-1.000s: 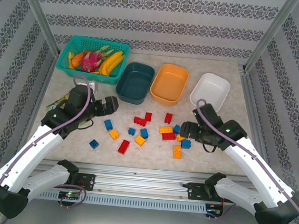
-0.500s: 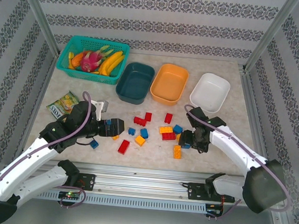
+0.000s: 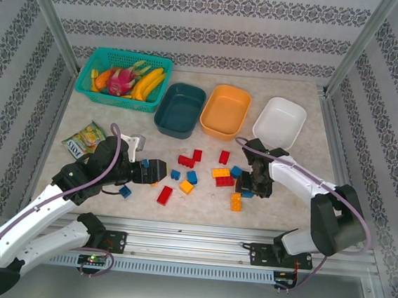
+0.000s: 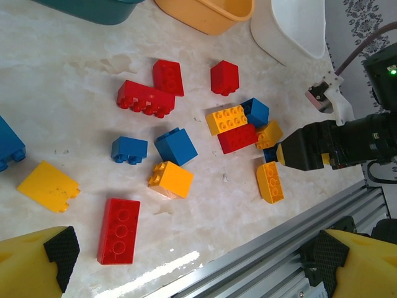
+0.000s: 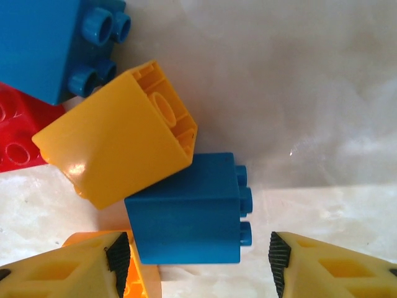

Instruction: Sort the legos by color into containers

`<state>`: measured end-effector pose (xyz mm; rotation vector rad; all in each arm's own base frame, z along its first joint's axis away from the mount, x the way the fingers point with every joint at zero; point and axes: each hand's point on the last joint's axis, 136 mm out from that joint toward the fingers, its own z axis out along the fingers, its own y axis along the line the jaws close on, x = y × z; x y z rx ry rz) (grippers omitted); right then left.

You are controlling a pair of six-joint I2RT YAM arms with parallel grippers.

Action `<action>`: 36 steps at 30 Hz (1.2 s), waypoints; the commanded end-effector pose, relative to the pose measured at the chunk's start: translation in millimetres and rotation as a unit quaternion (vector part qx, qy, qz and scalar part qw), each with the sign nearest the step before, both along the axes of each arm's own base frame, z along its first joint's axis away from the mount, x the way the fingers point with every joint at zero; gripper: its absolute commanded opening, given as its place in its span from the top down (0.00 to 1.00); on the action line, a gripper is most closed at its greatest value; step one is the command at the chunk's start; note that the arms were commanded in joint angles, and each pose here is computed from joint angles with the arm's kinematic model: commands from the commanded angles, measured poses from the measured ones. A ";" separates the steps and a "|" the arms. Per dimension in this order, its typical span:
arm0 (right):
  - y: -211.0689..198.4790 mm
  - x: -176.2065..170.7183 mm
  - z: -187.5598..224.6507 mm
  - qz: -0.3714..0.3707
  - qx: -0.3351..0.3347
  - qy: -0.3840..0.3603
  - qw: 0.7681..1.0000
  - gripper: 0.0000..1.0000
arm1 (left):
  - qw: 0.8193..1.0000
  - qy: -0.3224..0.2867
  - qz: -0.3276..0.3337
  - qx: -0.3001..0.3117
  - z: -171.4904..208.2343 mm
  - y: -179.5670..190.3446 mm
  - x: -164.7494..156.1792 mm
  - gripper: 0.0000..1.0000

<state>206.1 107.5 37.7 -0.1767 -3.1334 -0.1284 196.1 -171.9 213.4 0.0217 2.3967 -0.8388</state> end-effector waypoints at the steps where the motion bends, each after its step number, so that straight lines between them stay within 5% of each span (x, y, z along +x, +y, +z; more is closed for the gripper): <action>1: 1.4 10.1 1.0 0.007 0.001 -0.003 1.000 0.39 | 1.000 -0.008 -0.001 -0.011 9.8 -3.3 -1.0 0.00; 19: -1.5 13.9 -4.4 0.008 -0.018 -0.004 1.000 0.57 | 1.000 -0.010 -0.006 -0.010 11.9 -7.9 1.7 0.02; 29: -17.5 4.0 65.9 -0.014 -0.013 -0.082 0.996 0.63 | 0.997 -0.039 -0.010 -0.064 49.7 -33.1 25.1 0.02; 36: -37.1 56.2 134.2 -0.064 0.010 -0.173 0.983 0.64 | 0.994 -0.061 -0.024 -0.089 86.9 -66.3 61.6 0.02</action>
